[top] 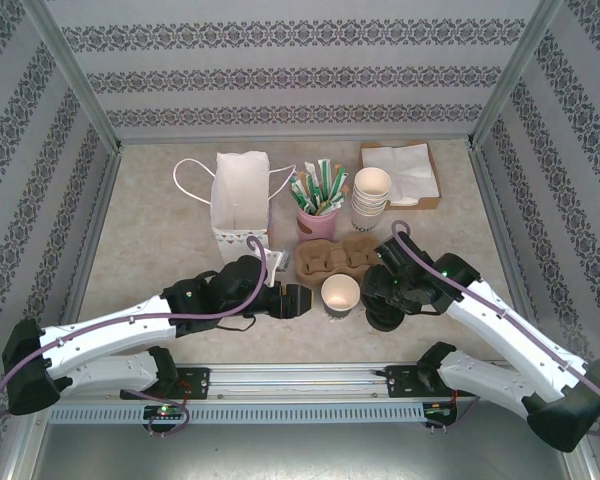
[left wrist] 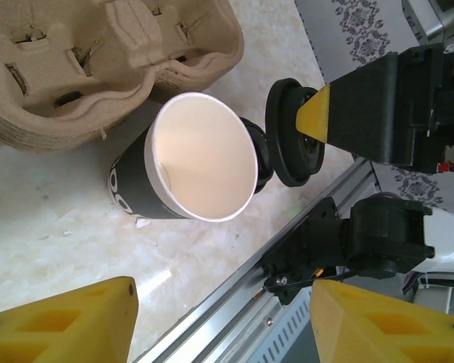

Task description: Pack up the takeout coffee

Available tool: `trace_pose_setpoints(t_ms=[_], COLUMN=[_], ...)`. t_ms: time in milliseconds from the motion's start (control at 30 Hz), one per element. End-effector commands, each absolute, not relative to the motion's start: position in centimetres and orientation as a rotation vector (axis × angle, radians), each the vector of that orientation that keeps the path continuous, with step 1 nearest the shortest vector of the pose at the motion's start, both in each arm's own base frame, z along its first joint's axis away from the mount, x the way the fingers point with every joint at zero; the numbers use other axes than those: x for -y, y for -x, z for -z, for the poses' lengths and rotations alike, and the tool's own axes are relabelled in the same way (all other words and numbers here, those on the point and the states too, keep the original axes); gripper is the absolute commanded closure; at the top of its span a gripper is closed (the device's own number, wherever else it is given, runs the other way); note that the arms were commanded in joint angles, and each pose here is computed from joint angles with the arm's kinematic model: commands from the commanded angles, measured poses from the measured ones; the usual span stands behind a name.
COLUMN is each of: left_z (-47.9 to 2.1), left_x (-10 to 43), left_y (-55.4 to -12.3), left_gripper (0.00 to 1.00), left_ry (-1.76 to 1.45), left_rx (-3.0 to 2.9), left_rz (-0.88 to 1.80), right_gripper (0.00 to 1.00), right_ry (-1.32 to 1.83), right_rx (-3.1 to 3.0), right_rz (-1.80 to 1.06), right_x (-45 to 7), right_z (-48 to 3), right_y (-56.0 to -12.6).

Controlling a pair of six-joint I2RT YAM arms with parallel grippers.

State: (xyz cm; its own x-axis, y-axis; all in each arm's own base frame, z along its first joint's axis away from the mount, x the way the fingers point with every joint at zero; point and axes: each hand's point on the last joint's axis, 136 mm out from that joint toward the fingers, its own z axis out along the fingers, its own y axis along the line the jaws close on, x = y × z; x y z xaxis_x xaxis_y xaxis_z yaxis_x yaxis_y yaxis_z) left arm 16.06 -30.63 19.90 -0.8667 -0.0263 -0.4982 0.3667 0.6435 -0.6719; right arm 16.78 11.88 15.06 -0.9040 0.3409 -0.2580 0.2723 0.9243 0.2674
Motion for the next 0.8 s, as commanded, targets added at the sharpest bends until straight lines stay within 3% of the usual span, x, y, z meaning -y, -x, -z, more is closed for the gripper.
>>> trace_pose_setpoints(t_ms=[0,400,767], left_z=[-20.3,-16.5,-15.3], left_x=[31.3,30.0,29.5], left_y=[-15.9,-16.7,-16.8], left_gripper=[0.38,0.38,0.38], left_ry=[-0.234,-0.157,-0.126], left_rx=[-2.372,-2.456,-2.476], left_rz=[1.178,1.029,0.996], right_gripper=[0.28,0.29,0.28], right_ry=[-0.352,-0.121,0.001], right_rx=[-2.761,-2.835,-2.889], right_rz=[-0.297,-0.338,-0.271], right_x=[-12.5,-18.1,-19.5], right_z=[-17.0,-17.0,-16.3], right_y=[-17.2,-18.1,-18.3])
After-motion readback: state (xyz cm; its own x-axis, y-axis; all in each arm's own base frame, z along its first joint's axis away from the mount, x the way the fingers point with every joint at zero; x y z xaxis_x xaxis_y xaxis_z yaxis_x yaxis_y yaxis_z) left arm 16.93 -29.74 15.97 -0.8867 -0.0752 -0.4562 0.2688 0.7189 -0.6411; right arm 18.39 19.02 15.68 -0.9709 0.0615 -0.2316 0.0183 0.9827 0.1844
